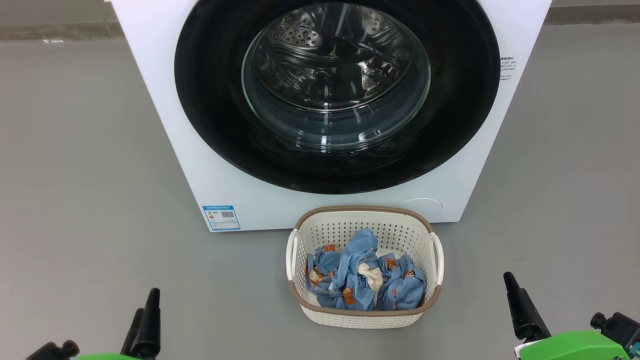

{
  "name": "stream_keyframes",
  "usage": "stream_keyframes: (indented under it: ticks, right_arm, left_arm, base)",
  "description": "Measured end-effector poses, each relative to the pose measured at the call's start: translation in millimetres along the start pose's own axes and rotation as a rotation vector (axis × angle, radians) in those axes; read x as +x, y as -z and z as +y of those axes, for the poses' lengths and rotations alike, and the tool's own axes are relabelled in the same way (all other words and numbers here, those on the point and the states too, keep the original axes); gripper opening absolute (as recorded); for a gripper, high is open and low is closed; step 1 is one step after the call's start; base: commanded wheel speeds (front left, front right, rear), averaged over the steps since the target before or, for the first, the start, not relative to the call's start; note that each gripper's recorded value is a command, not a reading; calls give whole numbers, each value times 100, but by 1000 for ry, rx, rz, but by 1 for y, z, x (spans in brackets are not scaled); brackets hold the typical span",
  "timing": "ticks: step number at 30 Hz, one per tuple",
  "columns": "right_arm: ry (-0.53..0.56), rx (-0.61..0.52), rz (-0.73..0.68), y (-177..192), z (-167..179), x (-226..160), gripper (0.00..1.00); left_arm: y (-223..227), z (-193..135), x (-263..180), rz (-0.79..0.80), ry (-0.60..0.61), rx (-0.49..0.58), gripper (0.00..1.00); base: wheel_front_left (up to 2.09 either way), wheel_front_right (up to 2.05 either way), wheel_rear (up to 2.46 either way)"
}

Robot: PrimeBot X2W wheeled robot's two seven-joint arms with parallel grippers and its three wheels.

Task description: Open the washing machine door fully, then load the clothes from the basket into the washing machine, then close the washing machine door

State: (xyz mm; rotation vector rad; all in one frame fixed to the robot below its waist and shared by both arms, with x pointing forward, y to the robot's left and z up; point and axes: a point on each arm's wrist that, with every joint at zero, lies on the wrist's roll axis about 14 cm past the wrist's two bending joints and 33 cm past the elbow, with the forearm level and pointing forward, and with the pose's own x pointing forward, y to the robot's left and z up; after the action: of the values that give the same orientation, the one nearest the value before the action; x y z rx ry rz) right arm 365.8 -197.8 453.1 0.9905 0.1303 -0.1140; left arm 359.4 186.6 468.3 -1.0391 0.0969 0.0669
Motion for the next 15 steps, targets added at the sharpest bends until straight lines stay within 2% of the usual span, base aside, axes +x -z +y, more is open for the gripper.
stream_keyframes:
  ticks: [15]
  right_arm:
    - [-21, -165, -7, 1, 4, 0, 100]
  left_arm:
    - [-4, -9, 1, -21, 40, 173, 100]
  base:
    - [0, 0, 0]
